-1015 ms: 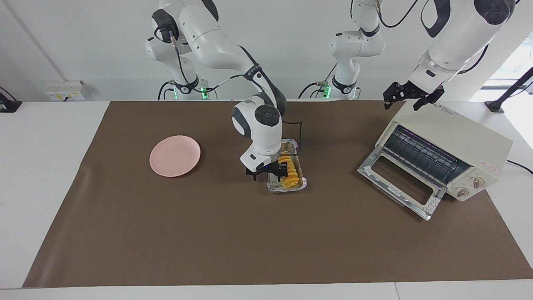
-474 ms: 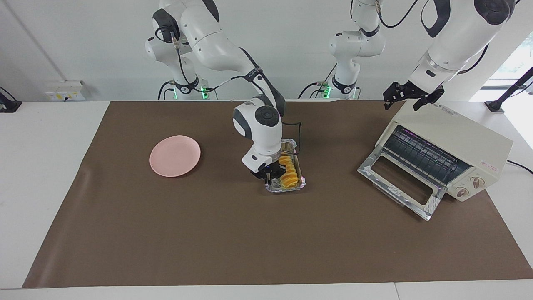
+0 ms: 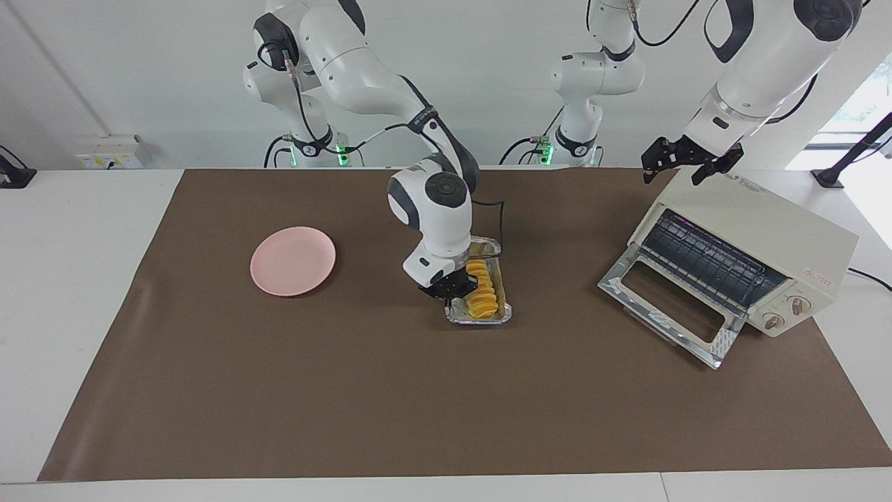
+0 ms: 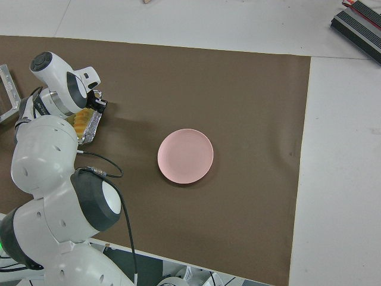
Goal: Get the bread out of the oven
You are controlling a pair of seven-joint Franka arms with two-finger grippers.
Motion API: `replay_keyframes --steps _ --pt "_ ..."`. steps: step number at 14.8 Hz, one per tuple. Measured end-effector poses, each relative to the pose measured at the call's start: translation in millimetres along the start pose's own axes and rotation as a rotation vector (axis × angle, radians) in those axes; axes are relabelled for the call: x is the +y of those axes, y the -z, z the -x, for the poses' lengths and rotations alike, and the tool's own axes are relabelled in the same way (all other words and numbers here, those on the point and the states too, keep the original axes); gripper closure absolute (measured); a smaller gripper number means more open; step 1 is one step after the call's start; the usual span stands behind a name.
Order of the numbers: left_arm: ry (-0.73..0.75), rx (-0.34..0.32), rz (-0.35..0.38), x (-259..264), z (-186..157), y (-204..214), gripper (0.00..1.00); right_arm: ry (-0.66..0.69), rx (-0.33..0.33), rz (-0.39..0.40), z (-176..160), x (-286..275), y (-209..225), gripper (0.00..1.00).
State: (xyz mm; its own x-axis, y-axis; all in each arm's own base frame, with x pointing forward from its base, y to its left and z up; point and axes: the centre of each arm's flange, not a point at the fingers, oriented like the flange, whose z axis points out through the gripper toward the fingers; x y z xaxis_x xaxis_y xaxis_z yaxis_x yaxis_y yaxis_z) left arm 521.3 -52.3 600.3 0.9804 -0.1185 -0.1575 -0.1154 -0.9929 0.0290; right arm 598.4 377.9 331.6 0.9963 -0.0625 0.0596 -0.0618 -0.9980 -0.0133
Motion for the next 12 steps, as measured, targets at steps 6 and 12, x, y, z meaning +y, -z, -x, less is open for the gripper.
replay_keyframes --steps 6,12 --pt "0.0 0.0 0.0 0 0 0 0.0 -0.042 -0.011 0.017 -77 93 52 0.98" --pt "0.0 0.0 0.0 0 0 0 0.0 0.014 -0.029 0.018 -135 232 31 0.98"
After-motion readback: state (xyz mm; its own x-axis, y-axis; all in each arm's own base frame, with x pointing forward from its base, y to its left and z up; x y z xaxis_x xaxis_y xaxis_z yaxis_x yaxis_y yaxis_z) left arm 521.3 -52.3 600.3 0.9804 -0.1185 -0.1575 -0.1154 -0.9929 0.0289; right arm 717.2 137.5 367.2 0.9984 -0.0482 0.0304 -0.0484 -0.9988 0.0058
